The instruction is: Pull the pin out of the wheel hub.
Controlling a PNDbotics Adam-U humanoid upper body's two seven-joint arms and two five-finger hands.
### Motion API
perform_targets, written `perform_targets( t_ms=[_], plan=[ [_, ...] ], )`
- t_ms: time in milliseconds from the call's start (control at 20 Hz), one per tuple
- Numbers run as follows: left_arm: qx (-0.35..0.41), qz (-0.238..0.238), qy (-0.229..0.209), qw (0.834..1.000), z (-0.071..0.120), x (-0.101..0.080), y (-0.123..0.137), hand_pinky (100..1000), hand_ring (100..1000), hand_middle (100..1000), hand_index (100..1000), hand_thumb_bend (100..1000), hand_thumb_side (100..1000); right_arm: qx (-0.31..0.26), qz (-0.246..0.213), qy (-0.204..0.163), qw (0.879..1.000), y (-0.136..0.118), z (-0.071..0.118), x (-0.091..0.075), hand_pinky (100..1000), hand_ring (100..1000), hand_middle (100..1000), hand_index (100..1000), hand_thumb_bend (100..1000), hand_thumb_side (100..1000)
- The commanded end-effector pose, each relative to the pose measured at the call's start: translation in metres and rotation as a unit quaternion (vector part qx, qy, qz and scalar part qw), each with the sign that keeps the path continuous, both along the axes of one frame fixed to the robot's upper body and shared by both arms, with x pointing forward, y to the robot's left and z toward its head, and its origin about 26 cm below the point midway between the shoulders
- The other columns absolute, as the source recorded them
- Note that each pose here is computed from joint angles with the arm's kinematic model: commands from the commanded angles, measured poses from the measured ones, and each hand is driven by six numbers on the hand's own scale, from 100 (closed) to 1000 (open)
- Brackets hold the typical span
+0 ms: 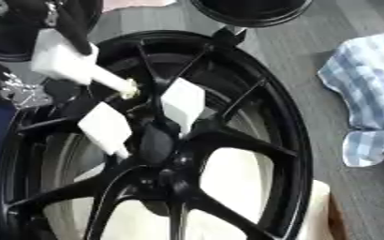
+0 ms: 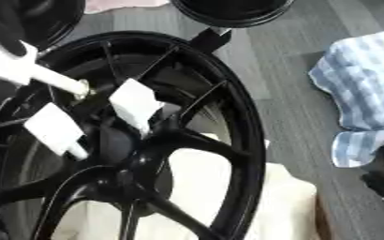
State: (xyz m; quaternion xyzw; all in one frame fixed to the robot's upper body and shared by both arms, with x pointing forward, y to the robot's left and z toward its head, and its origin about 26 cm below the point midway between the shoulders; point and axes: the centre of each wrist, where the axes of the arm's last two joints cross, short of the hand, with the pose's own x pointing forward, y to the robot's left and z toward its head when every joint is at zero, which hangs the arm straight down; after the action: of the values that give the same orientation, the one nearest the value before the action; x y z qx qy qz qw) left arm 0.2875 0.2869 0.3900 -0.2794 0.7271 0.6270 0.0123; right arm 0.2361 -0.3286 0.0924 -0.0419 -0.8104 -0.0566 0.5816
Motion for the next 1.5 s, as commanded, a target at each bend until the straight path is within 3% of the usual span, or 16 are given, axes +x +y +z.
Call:
perform_targets(
  t_ms=[50,450,800,1200,1500],
  plan=[
    [-0.025,0.018,-0.026,0.999,0.022,-0.015,0.016,707,423,202,337,100,127,-0.011,-0.009,-0.008,1.000,-0.006,0.006,-0.004,849,701,630,595,162,537],
    [-0.134,0.074,-0.034,0.988,0.034,-0.023,0.067,704,414,203,344,100,110,-0.011,-0.028,-0.011,0.999,-0.013,0.003,-0.010,850,701,630,595,158,537],
    [-0.257,0.156,-0.018,0.954,0.026,-0.021,0.141,704,399,192,346,100,196,-0.007,-0.048,-0.011,0.999,-0.018,-0.001,-0.015,851,701,630,595,156,536],
    [-0.306,0.270,0.008,0.913,-0.010,-0.018,0.211,726,417,228,389,100,244,-0.001,-0.054,-0.014,0.998,-0.020,-0.003,-0.018,852,700,630,595,153,537],
    [-0.312,0.317,0.016,0.896,-0.033,-0.017,0.232,729,419,237,402,100,270,0.002,-0.054,-0.016,0.998,-0.020,-0.004,-0.019,853,700,630,596,153,537]
  ],
)
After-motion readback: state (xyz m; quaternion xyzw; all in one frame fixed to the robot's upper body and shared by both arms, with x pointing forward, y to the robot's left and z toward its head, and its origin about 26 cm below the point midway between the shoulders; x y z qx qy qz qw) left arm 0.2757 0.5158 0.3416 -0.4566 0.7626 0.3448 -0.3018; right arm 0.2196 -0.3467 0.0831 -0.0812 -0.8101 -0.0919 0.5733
